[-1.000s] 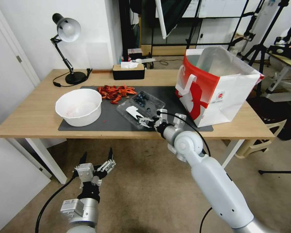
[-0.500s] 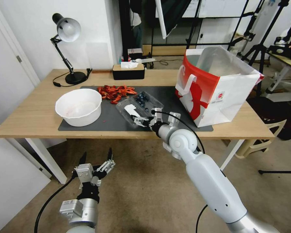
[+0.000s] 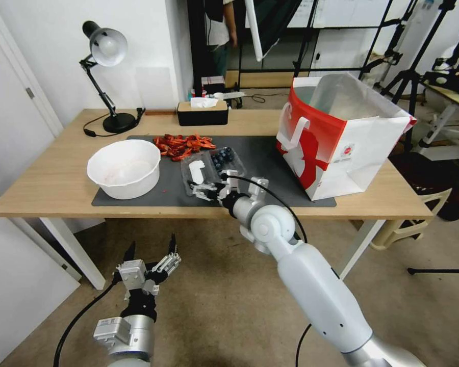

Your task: Close the takeout container lid, then place the container into the takeout bag.

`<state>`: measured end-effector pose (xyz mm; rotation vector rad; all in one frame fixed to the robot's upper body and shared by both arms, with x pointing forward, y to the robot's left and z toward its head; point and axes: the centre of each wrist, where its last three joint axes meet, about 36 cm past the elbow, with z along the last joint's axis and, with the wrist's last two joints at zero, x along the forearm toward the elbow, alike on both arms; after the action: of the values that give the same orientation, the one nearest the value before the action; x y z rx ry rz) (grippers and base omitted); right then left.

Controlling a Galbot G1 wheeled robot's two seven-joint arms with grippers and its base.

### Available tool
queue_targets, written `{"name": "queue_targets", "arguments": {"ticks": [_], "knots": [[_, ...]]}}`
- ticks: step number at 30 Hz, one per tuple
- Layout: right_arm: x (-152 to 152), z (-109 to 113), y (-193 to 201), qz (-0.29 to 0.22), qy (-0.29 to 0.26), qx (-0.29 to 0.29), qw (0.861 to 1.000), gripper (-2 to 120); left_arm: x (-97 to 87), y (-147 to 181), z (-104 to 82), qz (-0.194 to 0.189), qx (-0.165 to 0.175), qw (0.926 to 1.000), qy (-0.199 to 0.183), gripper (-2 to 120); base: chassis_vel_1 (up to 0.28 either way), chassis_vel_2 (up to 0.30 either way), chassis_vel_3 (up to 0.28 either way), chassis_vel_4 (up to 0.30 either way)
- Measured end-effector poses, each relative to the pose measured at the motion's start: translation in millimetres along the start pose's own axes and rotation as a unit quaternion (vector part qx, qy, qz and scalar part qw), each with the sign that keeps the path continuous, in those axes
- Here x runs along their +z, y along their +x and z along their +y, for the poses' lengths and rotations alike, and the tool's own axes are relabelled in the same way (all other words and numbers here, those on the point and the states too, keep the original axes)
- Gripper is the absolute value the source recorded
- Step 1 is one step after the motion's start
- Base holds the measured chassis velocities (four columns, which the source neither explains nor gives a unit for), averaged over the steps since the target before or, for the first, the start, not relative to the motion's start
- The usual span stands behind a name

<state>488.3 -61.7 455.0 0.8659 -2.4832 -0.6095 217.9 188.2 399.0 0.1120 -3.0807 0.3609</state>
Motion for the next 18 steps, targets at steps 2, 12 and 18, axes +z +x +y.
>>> {"name": "queue_targets", "arguments": {"ticks": [2, 12, 18], "knots": [[1, 2, -1, 0.001, -0.001, -0.001, 1.000, 100, 0.2, 0, 0.0, 0.000, 0.000, 1.0000, 0.000, 100, 0.000, 0.000, 0.000, 0.000], [20, 24, -15, 0.011, -0.007, -0.014, 1.000, 100, 3.0, 0, 0.9, 0.001, 0.000, 1.0000, 0.001, 100, 0.000, 0.000, 0.000, 0.000], [26, 28, -10, 0.013, -0.010, -0.016, 1.000, 100, 3.9, 0, 1.6, 0.002, 0.001, 1.0000, 0.001, 100, 0.000, 0.000, 0.000, 0.000]]}}
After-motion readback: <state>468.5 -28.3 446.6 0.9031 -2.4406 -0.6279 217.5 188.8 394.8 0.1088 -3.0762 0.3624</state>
